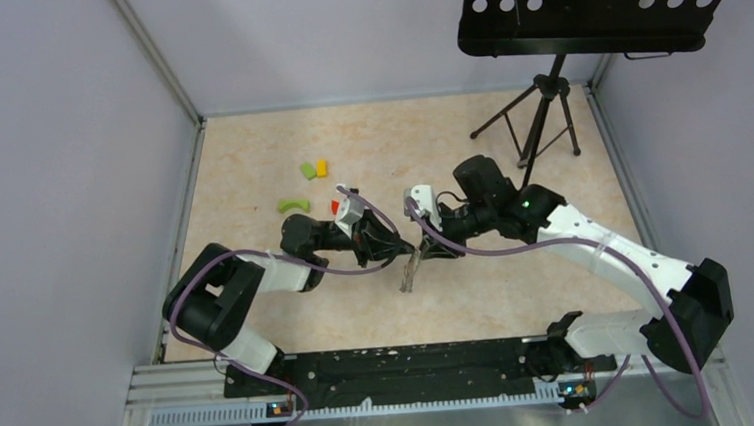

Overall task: Put the keys on the keyring
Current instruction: Adjust the key on the keyring.

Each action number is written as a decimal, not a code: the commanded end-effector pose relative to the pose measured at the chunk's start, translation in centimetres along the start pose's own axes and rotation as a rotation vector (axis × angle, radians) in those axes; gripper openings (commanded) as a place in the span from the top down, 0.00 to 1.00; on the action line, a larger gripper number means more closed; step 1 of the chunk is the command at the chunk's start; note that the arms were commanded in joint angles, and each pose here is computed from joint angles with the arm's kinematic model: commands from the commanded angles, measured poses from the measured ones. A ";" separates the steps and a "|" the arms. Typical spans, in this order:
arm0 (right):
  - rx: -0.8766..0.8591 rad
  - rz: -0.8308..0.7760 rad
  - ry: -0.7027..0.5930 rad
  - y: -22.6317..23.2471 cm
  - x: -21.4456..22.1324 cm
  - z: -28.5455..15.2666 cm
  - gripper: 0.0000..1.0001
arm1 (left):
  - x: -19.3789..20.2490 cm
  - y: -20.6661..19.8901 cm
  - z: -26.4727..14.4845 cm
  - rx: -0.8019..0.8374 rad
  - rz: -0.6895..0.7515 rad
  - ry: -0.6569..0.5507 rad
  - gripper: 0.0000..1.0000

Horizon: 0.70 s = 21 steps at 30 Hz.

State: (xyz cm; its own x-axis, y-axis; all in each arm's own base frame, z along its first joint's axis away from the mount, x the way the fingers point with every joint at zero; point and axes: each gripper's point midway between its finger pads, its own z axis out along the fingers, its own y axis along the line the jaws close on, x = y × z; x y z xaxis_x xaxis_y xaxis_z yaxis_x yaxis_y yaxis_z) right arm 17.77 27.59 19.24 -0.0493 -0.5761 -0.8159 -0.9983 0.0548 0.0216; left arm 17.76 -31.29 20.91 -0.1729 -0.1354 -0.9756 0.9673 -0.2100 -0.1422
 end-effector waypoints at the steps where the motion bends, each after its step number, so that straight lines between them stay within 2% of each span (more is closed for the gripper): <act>1: 0.001 -0.007 -0.050 0.0 -0.9 -0.3 0.80 | -3.9 -1.8 0.2 0.056 0.281 -0.104 1.00; 13: -0.009 0.005 -0.050 -0.3 -0.7 0.3 0.85 | -4.0 -1.9 0.1 0.057 0.284 -0.106 1.00; 21: -0.025 0.017 -0.041 -0.3 -0.3 0.8 0.99 | -4.0 -1.9 0.2 0.061 0.285 -0.105 1.00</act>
State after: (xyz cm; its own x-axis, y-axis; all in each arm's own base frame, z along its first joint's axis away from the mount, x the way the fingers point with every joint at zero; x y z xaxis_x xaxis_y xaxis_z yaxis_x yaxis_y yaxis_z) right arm 17.61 27.85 18.78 -0.0775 -0.5676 -0.8197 -0.9969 0.0547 0.0563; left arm 17.74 -31.27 20.85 -0.1744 -0.1345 -0.9754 0.9671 -0.2099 -0.1440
